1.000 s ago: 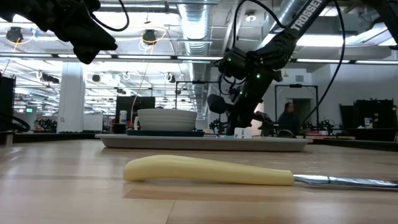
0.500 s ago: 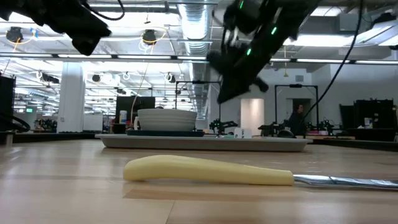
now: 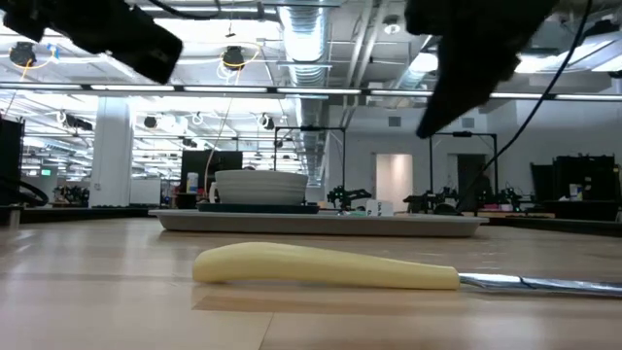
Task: Set up tray
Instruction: Put the yellow knife on the blue napkin to the right of the orange fork
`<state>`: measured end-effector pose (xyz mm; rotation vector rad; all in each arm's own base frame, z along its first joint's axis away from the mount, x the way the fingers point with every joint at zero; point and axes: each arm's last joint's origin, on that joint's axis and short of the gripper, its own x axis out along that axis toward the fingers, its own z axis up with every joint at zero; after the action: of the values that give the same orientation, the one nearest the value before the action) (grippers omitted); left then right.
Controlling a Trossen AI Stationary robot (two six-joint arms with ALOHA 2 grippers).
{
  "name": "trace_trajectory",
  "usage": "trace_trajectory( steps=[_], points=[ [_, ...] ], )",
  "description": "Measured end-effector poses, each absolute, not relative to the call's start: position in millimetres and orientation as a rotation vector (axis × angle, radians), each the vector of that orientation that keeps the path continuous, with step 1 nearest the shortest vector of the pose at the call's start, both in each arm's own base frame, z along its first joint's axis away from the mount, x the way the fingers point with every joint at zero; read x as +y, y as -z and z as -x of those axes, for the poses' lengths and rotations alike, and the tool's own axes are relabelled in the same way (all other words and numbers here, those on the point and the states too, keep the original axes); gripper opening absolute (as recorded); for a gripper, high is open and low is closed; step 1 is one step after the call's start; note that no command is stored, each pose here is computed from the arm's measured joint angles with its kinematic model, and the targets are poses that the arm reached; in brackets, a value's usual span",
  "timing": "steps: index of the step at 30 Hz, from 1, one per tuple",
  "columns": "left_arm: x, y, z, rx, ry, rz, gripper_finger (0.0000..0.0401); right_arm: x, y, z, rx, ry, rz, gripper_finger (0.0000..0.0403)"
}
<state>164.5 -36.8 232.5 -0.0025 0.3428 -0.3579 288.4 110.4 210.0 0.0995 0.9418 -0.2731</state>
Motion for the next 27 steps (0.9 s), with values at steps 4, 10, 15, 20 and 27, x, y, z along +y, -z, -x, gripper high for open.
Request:
trace_trajectory(
  steps=[4,10,15,20,27],
  points=[
    [-43.5,-226.2,-185.5,0.289,0.392,-0.107,0.0057,127.1,-205.1,-277.6,0.943,0.326,-0.083,0.0],
    [-58.3,-212.0,-213.6,0.193,0.512,-0.234,0.0057,141.4,-207.1,-270.9,0.895,0.309,0.03,0.0],
    [-69.9,-195.4,-236.5,0.132,0.521,-0.173,0.0057,145.4,-207.3,-268.6,0.89,0.294,0.072,0.0],
    [-78.1,-185.9,-264.2,0.149,0.519,-0.095,0.0057,145.3,-207.4,-268.7,0.885,0.302,0.063,0.0],
    [-99.6,-168.5,-302.6,0.35,0.561,-0.087,0.0057,152.2,-207.4,-264.8,0.875,0.304,0.018,0.0]
  ],
)
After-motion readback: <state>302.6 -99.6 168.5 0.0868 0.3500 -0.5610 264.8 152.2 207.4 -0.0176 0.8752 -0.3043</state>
